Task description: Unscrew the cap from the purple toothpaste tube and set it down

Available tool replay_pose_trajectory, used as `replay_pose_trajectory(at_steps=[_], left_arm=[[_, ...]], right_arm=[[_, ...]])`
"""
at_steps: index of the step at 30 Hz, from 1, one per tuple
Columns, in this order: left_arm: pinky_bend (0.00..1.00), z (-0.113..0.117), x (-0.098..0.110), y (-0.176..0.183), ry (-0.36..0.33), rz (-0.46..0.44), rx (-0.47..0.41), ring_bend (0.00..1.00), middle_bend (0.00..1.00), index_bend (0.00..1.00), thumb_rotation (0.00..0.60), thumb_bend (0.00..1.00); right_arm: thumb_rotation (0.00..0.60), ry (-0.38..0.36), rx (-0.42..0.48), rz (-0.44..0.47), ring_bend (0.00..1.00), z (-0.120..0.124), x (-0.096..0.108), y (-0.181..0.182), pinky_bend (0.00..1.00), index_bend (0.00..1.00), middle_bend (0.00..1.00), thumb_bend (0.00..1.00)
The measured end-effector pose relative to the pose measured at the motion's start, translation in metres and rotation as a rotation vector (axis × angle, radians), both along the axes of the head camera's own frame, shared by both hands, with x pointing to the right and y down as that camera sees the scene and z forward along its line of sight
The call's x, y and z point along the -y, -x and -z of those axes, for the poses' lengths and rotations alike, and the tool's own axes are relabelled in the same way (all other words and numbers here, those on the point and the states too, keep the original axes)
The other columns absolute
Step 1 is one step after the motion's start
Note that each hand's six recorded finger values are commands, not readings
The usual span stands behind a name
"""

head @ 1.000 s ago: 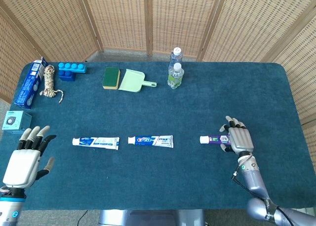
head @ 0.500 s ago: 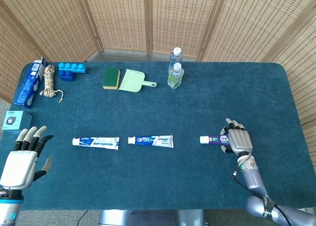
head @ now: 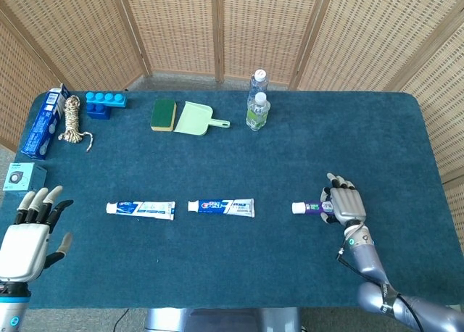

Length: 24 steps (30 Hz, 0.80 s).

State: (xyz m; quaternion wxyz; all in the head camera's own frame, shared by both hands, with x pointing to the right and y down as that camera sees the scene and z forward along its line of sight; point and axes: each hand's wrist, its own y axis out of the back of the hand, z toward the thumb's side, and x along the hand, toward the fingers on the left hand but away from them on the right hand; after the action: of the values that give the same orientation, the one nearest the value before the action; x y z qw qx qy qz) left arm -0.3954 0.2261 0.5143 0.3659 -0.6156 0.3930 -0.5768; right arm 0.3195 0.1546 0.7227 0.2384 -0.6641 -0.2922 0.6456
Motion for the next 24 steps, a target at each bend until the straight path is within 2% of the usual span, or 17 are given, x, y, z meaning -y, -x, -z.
replay_pose_trajectory(at_steps=[4,9,12,15,19,24], left_arm=[[0.0,0.002,-0.002,0.003,-0.002,0.008,0.003,0.0,0.08,0.2,0.6,0.37],[0.0,0.005,-0.006,0.008,-0.01,0.02,0.006,0.0,0.08,0.2,0.6,0.37],[0.0,0.008,-0.006,0.01,-0.018,0.025,0.006,0.0,0.08,0.2,0.6,0.37],[0.0,0.01,-0.007,0.012,-0.024,0.028,0.006,0.0,0.08,0.2,0.6,0.37],[0.0,0.013,-0.008,0.014,-0.036,0.03,0.003,0.0,0.09,0.2,0.6,0.37],[0.0,0.013,-0.007,0.011,-0.035,0.019,-0.003,0.0,0.11,0.2,0.6,0.37]], right_arm=[[0.6,0.017,-0.007,0.014,0.15,-0.005,0.004,0.004,0.21,0.62,0.18,0.42],[0.6,0.034,0.003,0.021,0.4,-0.009,0.009,0.013,0.53,0.83,0.45,0.57],[0.6,0.03,0.024,0.007,0.52,-0.009,0.011,0.015,0.65,0.92,0.57,0.63],[0.6,0.015,0.055,-0.007,0.58,-0.006,0.013,0.016,0.72,0.96,0.62,0.65],[0.6,-0.015,0.116,-0.033,0.61,0.003,0.016,0.017,0.75,0.96,0.65,0.65],[0.6,-0.045,0.236,-0.086,0.65,0.023,0.017,0.017,0.79,0.96,0.67,0.64]])
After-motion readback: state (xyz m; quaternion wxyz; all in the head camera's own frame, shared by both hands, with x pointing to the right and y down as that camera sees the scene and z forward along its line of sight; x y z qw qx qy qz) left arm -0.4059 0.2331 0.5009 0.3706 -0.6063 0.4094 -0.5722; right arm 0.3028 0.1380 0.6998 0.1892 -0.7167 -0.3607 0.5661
